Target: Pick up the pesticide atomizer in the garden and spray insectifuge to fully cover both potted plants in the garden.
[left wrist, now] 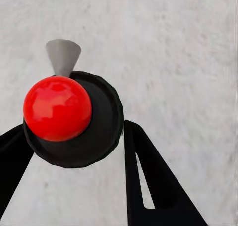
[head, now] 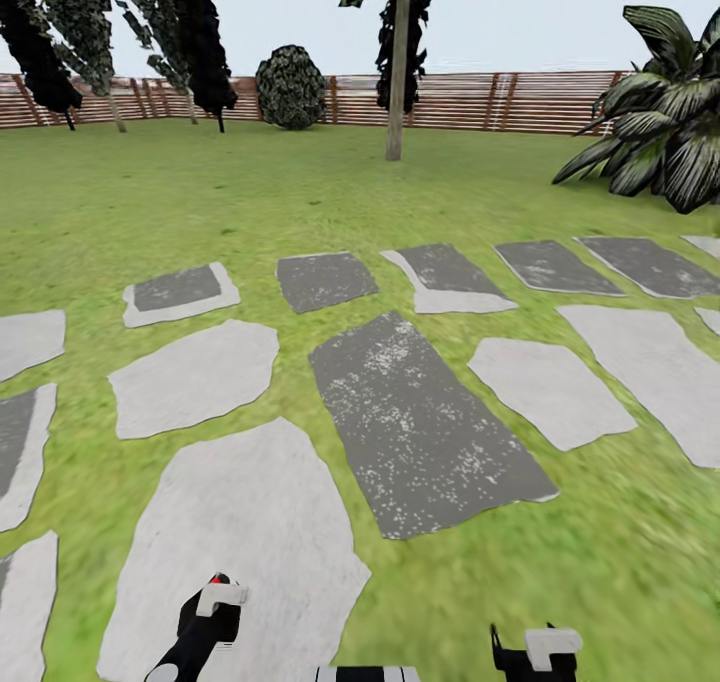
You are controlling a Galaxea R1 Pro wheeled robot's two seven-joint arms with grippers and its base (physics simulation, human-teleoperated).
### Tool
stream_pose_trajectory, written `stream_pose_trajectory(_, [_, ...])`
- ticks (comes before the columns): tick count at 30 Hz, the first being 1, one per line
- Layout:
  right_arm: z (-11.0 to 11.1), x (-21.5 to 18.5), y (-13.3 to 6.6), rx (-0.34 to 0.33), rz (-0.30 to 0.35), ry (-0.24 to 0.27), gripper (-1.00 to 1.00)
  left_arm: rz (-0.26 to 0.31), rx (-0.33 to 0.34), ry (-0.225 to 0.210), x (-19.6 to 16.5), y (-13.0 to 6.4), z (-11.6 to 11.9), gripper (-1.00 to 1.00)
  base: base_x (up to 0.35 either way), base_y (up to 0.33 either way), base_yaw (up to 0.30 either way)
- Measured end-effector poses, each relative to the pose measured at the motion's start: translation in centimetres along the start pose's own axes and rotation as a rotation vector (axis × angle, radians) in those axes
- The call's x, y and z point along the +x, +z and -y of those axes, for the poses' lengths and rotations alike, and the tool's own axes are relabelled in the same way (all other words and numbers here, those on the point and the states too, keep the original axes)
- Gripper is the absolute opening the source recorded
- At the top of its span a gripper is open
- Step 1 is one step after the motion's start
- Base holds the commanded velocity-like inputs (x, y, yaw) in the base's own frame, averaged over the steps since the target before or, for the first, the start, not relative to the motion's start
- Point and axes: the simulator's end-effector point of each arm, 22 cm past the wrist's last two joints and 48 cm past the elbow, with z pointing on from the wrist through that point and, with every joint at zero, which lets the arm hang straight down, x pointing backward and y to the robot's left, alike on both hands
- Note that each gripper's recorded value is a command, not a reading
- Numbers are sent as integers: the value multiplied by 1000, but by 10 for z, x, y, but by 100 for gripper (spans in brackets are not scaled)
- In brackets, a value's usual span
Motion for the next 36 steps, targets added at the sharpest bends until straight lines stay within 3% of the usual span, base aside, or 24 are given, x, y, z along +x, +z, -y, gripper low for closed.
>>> stream_pose_trajectory(15, [9,-35,-3,21,73,18,100,54,-12,-5,-33,-8,-5,-100,0,0,-245])
stream_pose_trajectory(21, [39,-39,-5,98,78,81,100,81,-12,-8,-47,-12,-3,-100,0,0,-250])
stream_pose_trajectory(36, [46,-71,-18,101,92,91,100,97,-10,-10,-79,-29,-4,-100,0,0,-136])
